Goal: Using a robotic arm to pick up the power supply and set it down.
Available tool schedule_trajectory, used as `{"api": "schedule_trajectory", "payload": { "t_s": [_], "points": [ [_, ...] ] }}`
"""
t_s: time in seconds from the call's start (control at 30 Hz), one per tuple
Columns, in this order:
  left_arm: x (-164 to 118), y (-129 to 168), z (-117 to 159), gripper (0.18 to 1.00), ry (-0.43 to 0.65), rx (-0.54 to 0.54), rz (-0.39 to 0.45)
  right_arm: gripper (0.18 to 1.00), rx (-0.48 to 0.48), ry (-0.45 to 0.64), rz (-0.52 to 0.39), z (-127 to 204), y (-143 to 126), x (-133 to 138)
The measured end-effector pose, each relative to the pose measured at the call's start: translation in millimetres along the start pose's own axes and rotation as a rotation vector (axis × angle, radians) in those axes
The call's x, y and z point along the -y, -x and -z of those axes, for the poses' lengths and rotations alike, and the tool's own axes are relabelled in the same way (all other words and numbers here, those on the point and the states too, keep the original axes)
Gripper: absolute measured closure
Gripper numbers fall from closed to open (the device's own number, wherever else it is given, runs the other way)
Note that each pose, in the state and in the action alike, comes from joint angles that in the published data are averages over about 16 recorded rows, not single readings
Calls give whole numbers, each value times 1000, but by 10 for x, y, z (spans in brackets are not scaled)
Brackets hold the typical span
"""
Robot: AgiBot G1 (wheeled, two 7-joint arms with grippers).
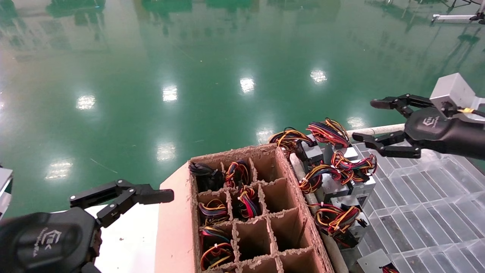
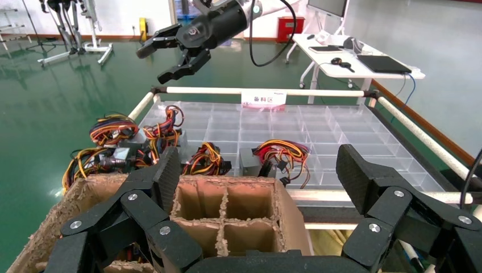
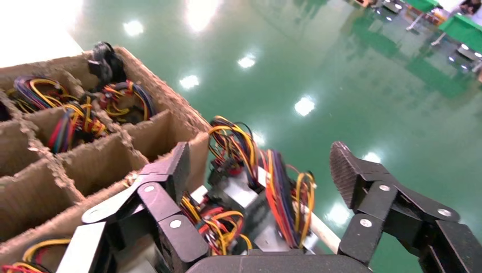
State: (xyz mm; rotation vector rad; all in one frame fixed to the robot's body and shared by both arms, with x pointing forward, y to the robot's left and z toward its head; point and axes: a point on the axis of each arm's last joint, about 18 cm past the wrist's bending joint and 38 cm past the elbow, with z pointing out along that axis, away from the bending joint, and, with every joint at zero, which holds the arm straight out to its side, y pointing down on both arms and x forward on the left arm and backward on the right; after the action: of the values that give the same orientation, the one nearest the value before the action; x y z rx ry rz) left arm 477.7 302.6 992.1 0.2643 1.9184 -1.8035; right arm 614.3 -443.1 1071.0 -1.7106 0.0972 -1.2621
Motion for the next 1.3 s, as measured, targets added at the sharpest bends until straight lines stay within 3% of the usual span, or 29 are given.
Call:
{"api": "schedule_trajectory", "payload": {
  "t_s": [0.17, 0.57, 1.3],
  "points": [
    [0, 0, 0, 184, 0, 0, 0, 288, 32, -48, -20, -63, 120, 37],
    [0, 0, 0, 184, 0, 0, 0, 189, 126, -157, -74, -142, 476, 166],
    [0, 0, 0, 184, 0, 0, 0, 178, 364, -316, -182, -37, 1345, 526]
  ]
}}
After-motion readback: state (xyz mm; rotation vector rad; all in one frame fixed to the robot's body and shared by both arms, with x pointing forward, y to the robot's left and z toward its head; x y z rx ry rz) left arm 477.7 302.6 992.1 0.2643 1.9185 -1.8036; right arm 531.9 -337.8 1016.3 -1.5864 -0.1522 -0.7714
